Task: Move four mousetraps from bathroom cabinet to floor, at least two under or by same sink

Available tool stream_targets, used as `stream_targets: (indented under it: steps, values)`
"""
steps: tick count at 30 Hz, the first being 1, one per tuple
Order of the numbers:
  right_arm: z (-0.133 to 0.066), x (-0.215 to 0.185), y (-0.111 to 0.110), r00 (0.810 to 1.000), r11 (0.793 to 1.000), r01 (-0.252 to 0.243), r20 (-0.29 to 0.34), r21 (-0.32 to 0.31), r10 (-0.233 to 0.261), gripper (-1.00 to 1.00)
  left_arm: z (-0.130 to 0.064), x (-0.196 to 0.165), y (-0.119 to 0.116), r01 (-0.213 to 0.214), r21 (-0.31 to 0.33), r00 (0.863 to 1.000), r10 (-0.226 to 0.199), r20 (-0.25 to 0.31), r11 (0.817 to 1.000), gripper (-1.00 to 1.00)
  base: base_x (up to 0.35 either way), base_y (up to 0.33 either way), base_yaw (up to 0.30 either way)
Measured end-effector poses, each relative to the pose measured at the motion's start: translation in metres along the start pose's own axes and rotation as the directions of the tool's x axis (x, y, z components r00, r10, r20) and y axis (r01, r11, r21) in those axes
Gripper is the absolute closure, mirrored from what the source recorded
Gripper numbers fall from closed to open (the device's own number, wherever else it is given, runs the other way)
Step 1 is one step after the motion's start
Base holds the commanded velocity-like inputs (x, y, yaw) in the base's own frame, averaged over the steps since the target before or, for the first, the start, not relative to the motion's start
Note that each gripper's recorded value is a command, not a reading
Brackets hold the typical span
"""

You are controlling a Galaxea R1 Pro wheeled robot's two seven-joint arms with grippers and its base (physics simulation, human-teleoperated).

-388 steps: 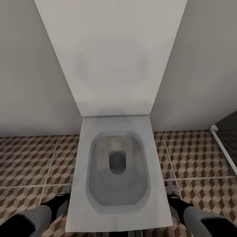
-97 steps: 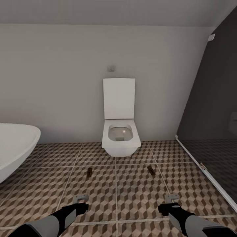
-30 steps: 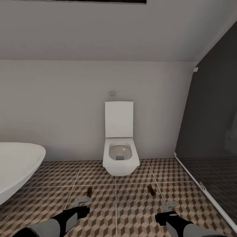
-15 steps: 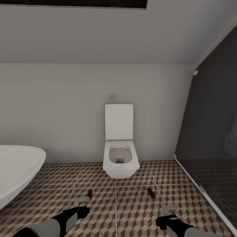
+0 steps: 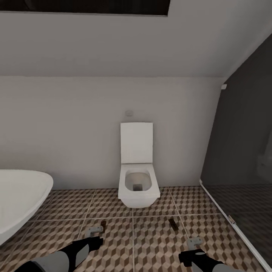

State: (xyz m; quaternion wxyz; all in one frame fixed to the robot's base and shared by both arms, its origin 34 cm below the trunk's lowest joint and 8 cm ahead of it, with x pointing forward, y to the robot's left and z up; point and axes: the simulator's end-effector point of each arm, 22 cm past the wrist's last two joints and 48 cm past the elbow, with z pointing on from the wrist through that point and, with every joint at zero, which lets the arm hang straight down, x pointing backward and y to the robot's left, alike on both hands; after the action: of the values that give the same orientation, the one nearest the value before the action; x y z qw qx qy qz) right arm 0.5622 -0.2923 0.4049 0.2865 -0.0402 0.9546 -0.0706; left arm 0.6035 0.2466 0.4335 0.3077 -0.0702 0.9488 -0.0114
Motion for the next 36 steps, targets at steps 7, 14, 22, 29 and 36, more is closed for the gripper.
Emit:
stream_targets:
  steps: [7, 14, 22, 29, 36]
  values:
    - [-0.011, -0.010, -0.002, 1.000, 1.000, 0.000, 0.000, 0.000, 0.000, -1.00, -0.010, -0.011, -0.001, 0.000, 0.000, 1.000, 0.000, 0.000, 1.000, -1.00, 0.000, 0.000, 0.000]
    - [-0.021, -0.020, -0.005, 1.000, 1.000, 0.000, 0.000, 0.000, 0.000, -1.00, -0.020, -0.021, -0.002, 0.000, 0.000, 1.000, 0.000, -0.001, 1.000, -1.00, 0.000, 0.000, 0.000]
    - [-0.033, -0.031, -0.007, 1.000, 1.000, 0.000, -0.001, 0.000, 0.000, -1.00, -0.032, -0.032, -0.004, 0.000, 0.000, 1.000, 0.000, -0.002, 1.000, -1.00, 0.000, 0.000, 0.000]
    - [-0.043, -0.035, -0.009, 1.000, 1.000, 0.000, -0.006, 0.000, 0.000, -1.00, -0.042, -0.038, -0.005, -0.001, 0.000, 1.000, 0.001, -0.009, 1.000, -1.00, 0.000, 0.000, 0.000]
    - [-0.055, -0.006, -0.007, 0.999, 1.000, 0.008, -0.053, -0.007, -0.009, -1.00, -0.052, -0.009, -0.001, -0.004, -0.006, 0.996, 0.003, -0.084, 1.000, -1.00, 0.000, 0.000, 0.000]
